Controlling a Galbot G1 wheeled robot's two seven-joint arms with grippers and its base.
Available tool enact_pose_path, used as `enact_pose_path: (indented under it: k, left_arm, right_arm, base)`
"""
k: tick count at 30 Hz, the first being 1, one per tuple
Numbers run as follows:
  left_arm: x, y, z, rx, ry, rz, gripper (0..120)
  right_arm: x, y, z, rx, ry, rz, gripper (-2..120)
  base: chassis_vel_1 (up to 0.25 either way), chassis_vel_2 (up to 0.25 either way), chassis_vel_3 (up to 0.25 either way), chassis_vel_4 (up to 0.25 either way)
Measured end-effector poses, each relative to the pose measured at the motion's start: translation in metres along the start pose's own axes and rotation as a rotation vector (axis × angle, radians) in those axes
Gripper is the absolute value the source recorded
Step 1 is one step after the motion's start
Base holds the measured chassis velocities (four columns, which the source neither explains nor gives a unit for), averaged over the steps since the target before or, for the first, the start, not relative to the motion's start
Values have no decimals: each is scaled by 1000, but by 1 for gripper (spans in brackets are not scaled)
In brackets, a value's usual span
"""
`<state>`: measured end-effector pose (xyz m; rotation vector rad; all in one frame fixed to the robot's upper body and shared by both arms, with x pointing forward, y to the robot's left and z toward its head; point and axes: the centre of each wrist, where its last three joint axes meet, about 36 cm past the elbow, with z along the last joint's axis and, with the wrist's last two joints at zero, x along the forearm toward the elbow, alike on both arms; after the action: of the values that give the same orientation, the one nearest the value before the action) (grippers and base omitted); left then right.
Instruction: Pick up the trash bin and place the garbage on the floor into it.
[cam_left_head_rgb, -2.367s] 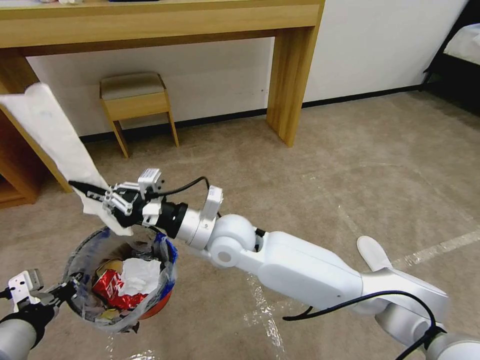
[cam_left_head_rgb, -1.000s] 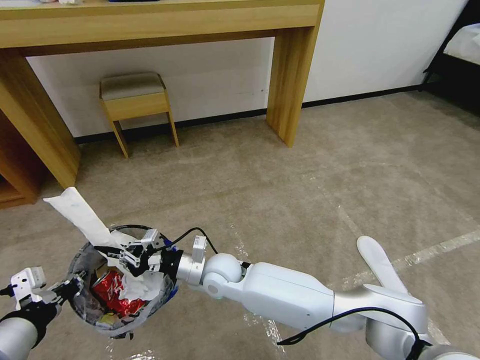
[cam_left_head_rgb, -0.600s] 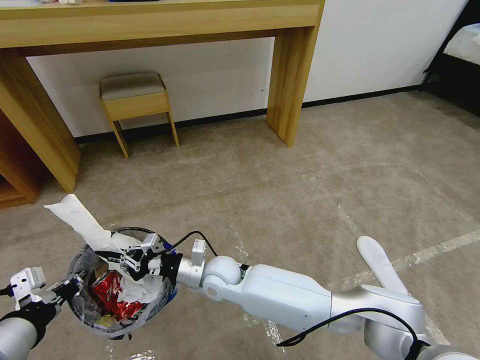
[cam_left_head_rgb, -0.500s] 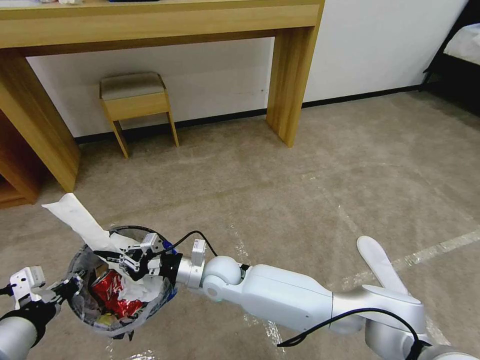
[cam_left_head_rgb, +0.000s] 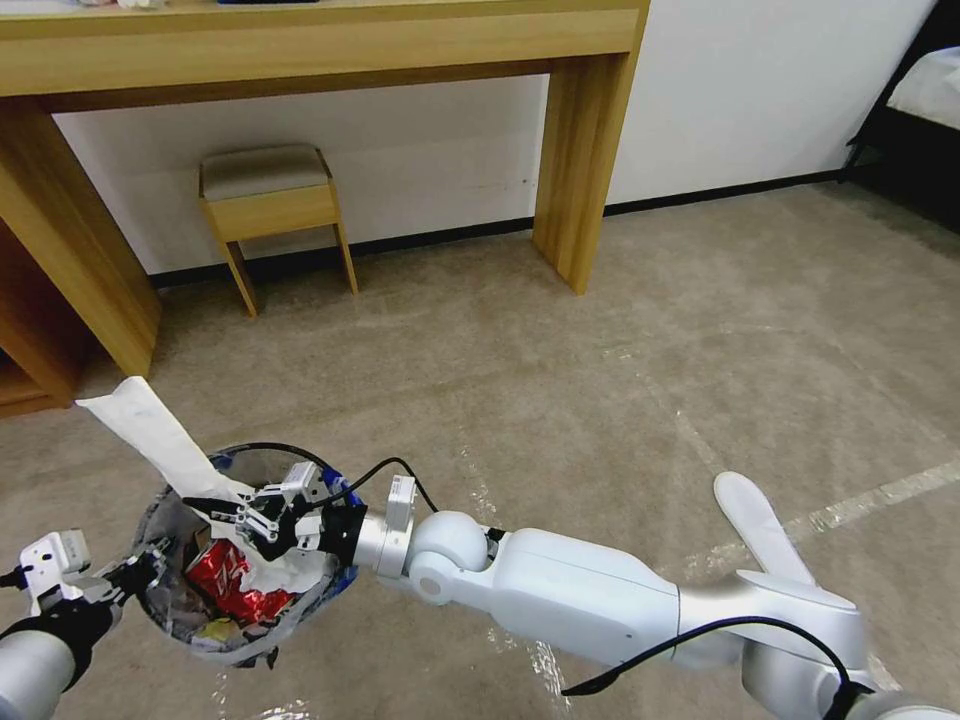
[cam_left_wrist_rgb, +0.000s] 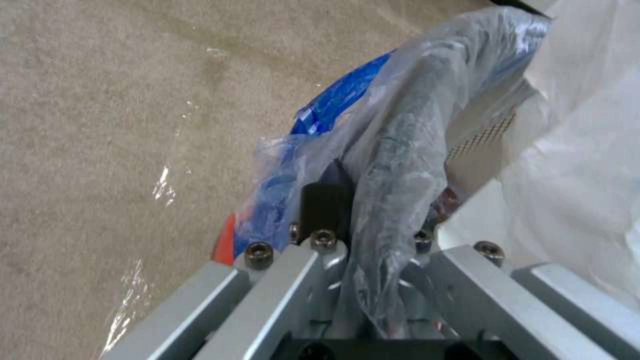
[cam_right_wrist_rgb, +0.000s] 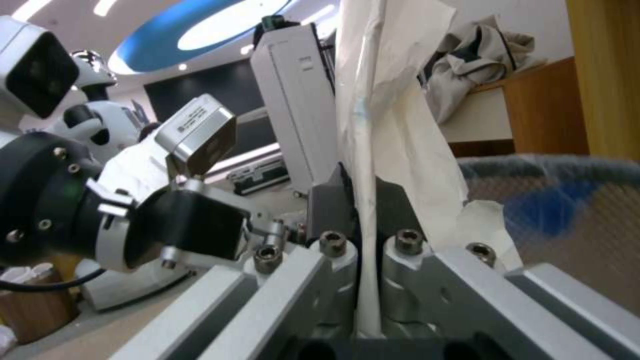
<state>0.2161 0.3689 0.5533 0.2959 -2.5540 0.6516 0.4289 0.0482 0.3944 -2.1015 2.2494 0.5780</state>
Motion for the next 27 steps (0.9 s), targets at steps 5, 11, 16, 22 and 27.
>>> enact_pose_path:
  k: [5,11,16,22,27]
  left_arm:
    - [-1,1,0,4,-1,-1,1]
    - [-2,2,0,7,1,-4,1]
    - [-3,3,0,9,1,-7,1]
    - [-4,3,-1,7,0,-8,1]
    - [-6,4,-1,11,0,-6,1]
  right_arm:
    - [8,1,-2,6,-1,10,0]
    - [12,0,-5,12,-2,15,0]
    - [14,-1,-7,18,-4,19,0]
    - [16,-3,-10,26,-7,22,0]
    - [20,-6,-12,32,-8,28,0]
  base:
    - [0,0,0,0]
    - [0,0,0,0]
    - [0,0,0,0]
    - [0,0,0,0]
    - [0,0,0,0]
